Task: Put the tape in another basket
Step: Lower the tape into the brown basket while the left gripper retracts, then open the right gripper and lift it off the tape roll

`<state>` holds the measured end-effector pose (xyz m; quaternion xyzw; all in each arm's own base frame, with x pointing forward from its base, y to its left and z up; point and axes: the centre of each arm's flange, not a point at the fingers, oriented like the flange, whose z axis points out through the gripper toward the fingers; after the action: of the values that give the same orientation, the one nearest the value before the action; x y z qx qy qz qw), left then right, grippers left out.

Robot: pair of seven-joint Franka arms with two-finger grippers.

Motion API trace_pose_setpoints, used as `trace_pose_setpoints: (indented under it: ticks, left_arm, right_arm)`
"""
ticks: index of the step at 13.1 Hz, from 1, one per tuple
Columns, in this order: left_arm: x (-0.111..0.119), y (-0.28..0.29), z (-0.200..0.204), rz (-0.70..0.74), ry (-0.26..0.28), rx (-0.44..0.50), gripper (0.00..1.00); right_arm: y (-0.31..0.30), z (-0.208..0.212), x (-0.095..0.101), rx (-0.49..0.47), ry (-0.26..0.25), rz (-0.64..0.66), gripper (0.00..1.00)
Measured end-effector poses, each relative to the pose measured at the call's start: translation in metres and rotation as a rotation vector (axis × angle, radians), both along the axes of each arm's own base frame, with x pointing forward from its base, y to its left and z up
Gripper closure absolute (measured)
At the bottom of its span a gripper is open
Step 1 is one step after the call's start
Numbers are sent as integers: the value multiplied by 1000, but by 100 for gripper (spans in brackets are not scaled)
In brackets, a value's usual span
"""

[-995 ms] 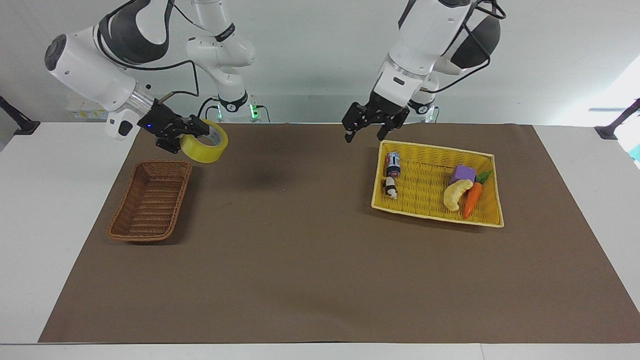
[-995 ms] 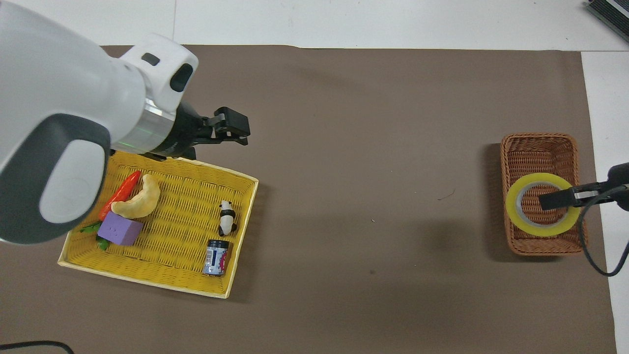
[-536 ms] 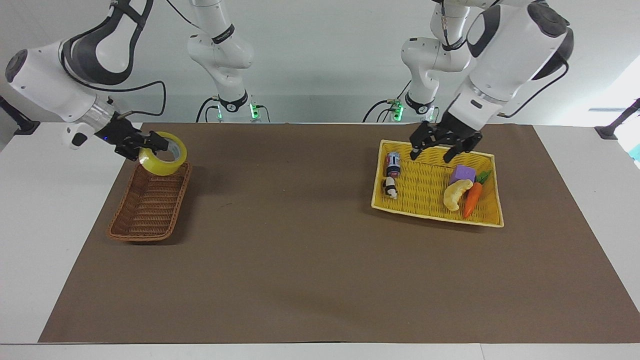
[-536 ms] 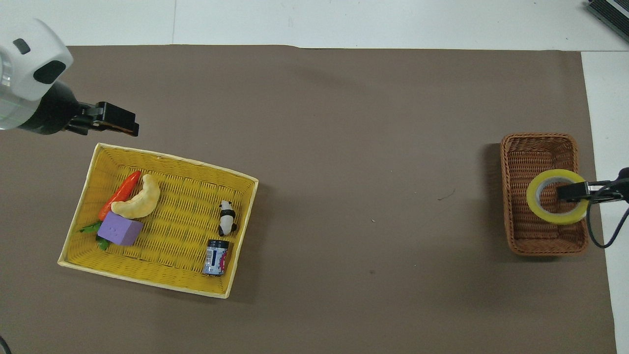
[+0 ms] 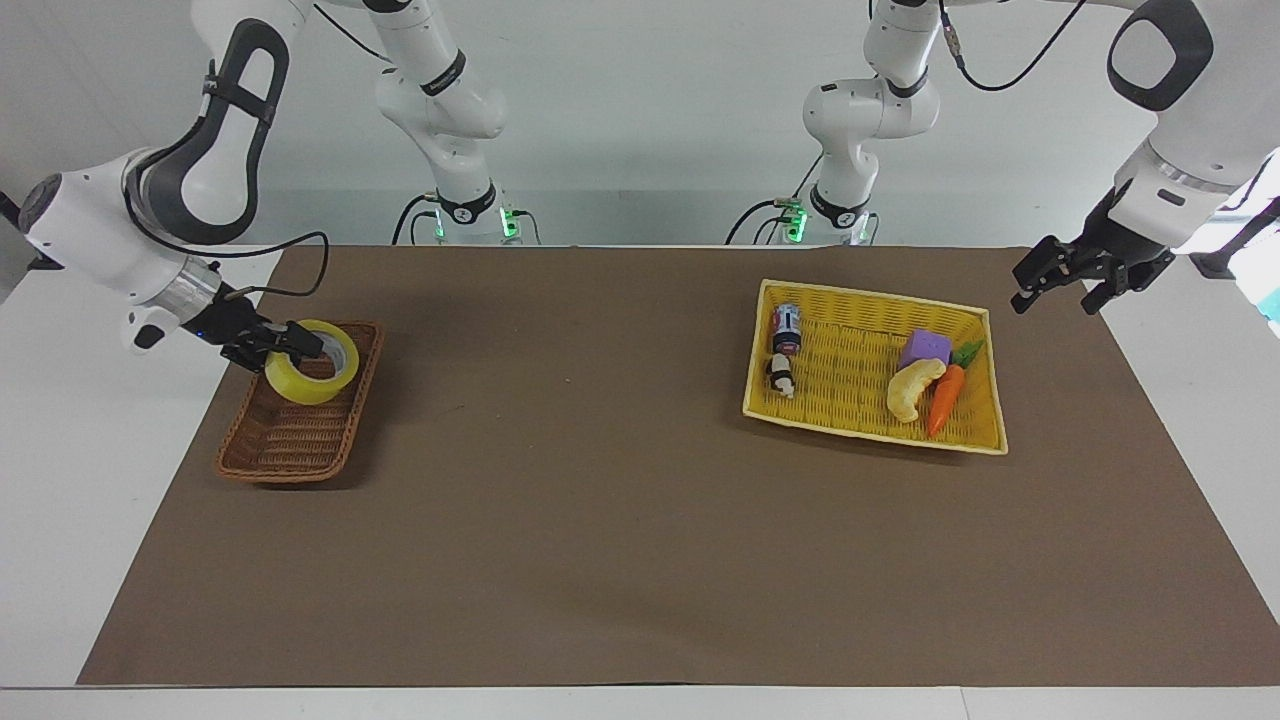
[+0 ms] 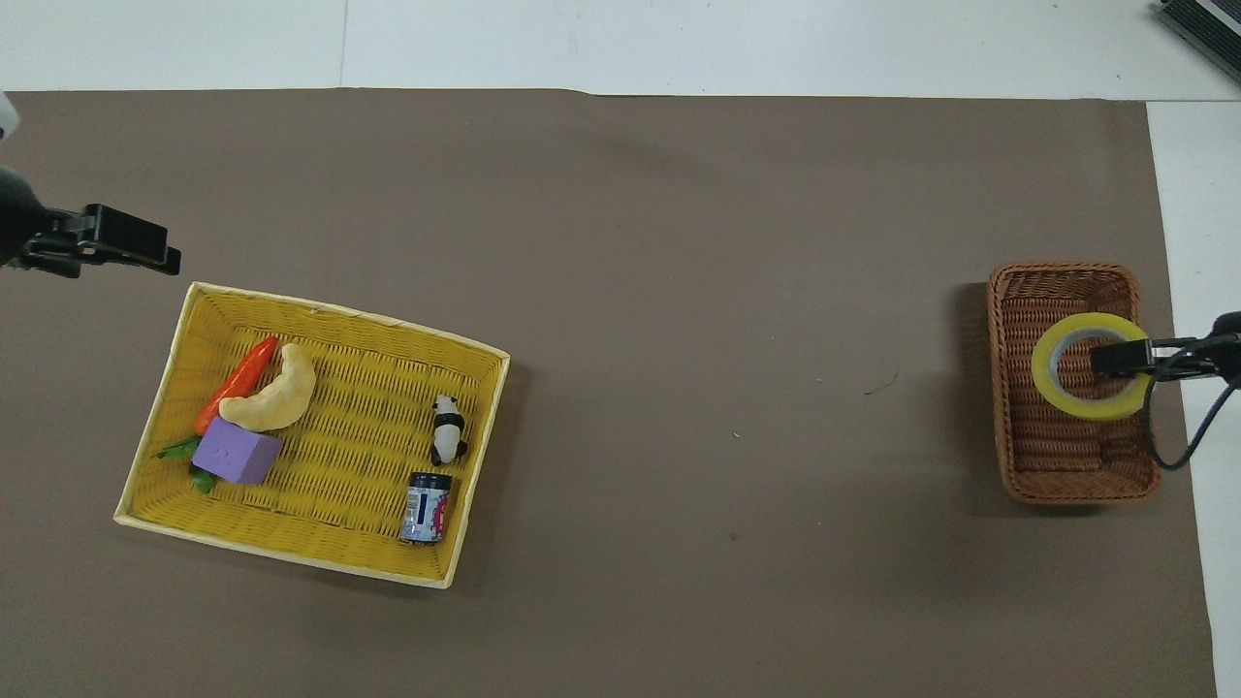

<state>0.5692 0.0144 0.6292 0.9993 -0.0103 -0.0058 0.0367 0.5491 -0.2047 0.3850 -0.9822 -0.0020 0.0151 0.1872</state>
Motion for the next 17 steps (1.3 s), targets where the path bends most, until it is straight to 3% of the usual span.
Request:
trace_pose_setpoints:
  ticks: [3, 8, 12, 16, 17]
  left_arm:
    - [-30, -6, -7, -10, 34, 4, 0]
    - [-37, -11, 1, -28, 31, 45, 0]
    - [-38, -8, 5, -21, 24, 46, 0]
    - [-42, -3, 11, -11, 12, 46, 0]
    - [-42, -3, 11, -11, 12, 46, 0]
  right_arm:
    - [-26, -45, 0, 20, 10, 11, 100]
    - [-21, -48, 10, 14, -38, 67, 96]
    - [-25, -59, 13, 0, -65, 101, 53]
    - [-22, -39, 27, 14, -119, 89, 2]
    - [-20, -28, 34, 7, -138, 86, 0]
